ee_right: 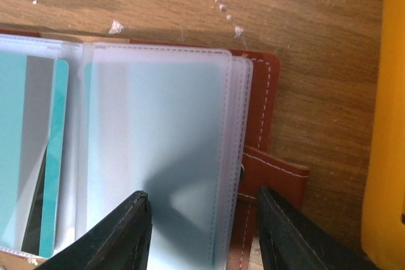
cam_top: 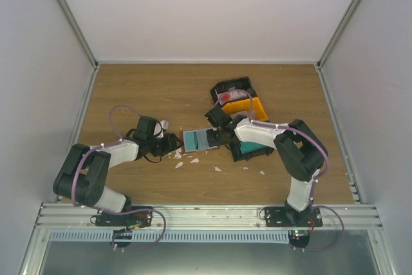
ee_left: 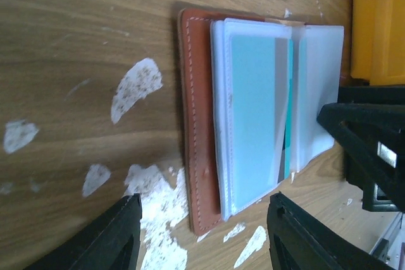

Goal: Put the credit cards into the card holder
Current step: Close the card holder at the center of the board.

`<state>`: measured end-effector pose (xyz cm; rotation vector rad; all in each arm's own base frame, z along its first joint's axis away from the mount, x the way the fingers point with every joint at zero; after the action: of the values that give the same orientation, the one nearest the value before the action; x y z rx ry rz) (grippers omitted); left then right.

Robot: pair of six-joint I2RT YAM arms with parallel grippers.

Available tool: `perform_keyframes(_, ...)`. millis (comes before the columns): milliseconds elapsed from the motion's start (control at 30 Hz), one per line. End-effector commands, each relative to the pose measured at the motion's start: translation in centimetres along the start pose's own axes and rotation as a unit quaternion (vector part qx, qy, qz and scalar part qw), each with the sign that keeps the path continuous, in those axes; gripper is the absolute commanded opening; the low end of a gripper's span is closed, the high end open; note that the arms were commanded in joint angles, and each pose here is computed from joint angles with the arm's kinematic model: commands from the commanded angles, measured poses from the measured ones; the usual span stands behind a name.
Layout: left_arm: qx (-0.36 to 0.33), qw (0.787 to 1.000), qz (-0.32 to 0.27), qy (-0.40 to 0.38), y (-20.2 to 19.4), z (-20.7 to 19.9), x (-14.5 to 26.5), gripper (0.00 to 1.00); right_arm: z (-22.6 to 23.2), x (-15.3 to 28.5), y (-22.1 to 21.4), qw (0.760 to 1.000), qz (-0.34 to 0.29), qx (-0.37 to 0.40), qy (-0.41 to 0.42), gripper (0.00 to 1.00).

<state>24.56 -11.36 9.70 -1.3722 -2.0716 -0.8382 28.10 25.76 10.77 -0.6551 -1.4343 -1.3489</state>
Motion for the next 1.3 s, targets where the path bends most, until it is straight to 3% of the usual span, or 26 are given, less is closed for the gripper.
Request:
perform_keyframes(0,-0.007,1.0,0.007,-0.018,0.9,-0.3,-0.7,0.57,-0.7,-1.4,-2.2,0.998,0.062,0.001,0.017,0.47)
perform_keyframes(300,0.009,0.997,0.056,-0.046,1.0,0.3,-3.0,0.59,-1.6,-2.0,-2.7,0.991,0.08,-0.006,0.105,0.48)
perform_keyframes(567,-0.002,0.984,0.109,-0.144,1.6,-0.8,-4.6,0.63,-1.8,-2.7,-2.8,0.985,0.093,0.005,0.148,0.48)
perform_keyframes(900,-0.034,0.973,0.095,-0.205,2.6,-3.4,-3.0,0.64,-1.7,-2.6,-2.2,0.986,0.088,0.011,0.141,0.48)
perform_keyframes(1267,-0.014,0.972,0.098,-0.212,1.8,-3.7,-1.9,0.69,-0.8,-2.5,-2.0,0.991,0.091,0.038,0.089,0.48)
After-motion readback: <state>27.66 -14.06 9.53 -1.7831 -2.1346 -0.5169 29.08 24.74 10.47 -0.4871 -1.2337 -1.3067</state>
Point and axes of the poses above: each gripper's point midway between its finger pads, its own x axis back along the fingers, its own z axis along the line the jaws close on, y = z × x, the point moved 9 cm from there along x, back along the fingers, and after that the axes turned 2 degrees about x, right-handed, at the moved point
